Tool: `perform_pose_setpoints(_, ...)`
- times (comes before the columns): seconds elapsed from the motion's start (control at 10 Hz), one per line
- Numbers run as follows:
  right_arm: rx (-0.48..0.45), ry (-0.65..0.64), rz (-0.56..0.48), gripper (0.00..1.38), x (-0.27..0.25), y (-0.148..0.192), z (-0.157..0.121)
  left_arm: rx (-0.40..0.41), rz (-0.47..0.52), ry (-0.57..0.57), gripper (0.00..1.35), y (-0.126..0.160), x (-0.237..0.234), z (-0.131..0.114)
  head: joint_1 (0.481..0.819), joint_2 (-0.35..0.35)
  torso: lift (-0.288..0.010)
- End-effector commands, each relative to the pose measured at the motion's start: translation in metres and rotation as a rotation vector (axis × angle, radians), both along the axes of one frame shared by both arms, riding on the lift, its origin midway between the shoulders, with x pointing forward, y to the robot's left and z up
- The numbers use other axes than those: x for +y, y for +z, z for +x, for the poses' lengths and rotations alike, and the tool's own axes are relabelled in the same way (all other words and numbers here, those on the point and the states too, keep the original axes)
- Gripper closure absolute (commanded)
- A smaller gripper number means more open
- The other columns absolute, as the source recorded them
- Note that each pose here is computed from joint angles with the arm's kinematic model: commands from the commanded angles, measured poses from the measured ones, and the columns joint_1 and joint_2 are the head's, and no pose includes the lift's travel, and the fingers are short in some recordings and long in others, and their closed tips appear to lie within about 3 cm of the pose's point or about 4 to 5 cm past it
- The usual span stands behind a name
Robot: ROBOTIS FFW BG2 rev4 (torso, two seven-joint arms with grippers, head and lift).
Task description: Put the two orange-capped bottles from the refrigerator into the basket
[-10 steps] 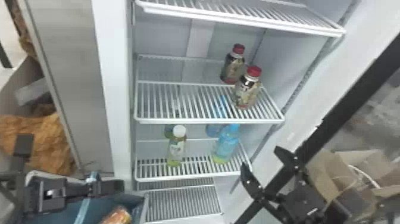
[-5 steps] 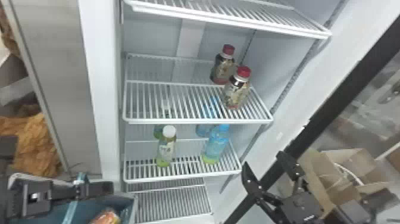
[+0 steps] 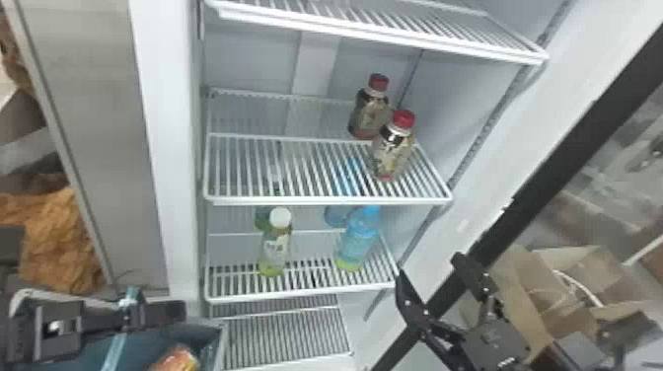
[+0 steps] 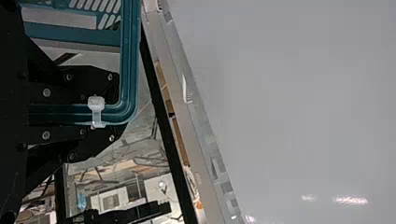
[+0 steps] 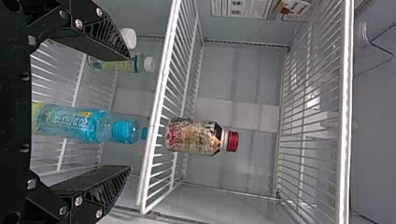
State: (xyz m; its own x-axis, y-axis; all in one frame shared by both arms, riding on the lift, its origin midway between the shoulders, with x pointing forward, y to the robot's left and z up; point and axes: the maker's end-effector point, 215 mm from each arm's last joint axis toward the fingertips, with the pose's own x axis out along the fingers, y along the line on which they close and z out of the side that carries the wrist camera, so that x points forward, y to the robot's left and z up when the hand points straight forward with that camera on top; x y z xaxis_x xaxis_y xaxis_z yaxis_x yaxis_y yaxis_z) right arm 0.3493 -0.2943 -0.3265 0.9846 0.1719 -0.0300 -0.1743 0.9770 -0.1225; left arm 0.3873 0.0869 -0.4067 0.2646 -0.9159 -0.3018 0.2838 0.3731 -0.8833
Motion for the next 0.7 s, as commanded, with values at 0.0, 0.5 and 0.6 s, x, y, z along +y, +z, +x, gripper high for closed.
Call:
perform_pose_setpoints(0.0, 0.002, 0.003, 0.000, 0.24, 0.0003, -0.0012, 0.0004, -0.007, -0.003, 0.001, 1.21, 0.0023, -0.0001, 0.0022, 0.695, -0.315, -0.040)
perform_pose_setpoints(0.5, -0.001, 0.014, 0.006, 0.25, 0.0043, -0.0017, 0.0034, -0.007, -0.002, -0.006, 1.21, 0.0023, -0.0027, 0.0000, 0.695, -0.312, -0.040)
perform_pose_setpoints(0.6, -0.001, 0.015, 0.008, 0.25, 0.0046, -0.0016, 0.0033, -0.007, -0.002, -0.006, 1.21, 0.0023, -0.0027, 0.0000, 0.695, -0.312, -0.040)
